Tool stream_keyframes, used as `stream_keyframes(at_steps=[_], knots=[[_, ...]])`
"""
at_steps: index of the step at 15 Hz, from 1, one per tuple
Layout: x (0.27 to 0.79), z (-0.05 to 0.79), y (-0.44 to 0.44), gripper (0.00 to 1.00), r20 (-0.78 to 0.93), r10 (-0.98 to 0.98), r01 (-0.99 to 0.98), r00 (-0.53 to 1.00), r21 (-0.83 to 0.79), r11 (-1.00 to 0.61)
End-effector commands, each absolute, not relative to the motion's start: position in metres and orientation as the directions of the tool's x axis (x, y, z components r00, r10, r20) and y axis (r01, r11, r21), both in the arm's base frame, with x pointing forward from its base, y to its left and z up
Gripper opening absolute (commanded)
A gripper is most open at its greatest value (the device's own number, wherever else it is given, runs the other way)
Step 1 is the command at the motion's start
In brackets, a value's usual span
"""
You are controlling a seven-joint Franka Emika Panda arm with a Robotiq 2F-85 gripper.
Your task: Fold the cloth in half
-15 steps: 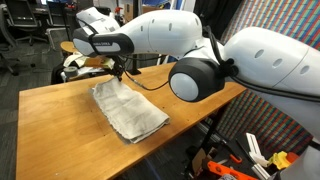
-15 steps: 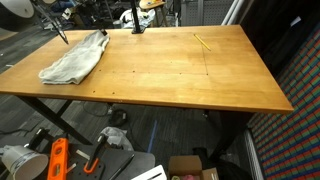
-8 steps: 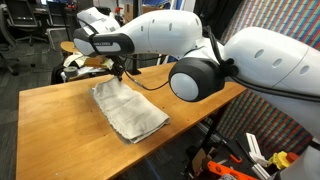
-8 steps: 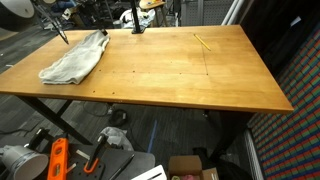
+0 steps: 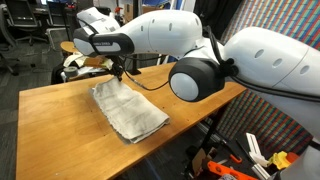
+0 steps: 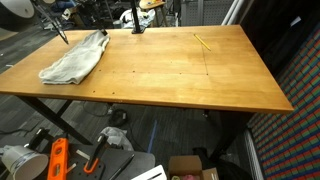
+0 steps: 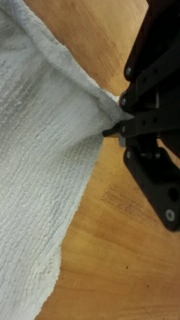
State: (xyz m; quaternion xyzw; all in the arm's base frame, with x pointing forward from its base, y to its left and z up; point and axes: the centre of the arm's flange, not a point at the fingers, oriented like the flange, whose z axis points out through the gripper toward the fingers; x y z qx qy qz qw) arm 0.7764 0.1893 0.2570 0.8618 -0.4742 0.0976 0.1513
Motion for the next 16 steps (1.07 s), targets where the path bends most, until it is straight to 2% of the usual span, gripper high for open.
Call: stream_keyframes(at_steps=[1,3,16], knots=[[0.776,0.257,0.189,0.07,0.312,-0.788,-0.847,0.531,0.168,-0.505],[0.778,0.26,0.191,0.02,0.323,-0.795,-0.857,0.514,0.155,-0.492],[0.81,0.273,0.197,0.04,0.337,-0.811,-0.877,0.478,0.135,-0.461]])
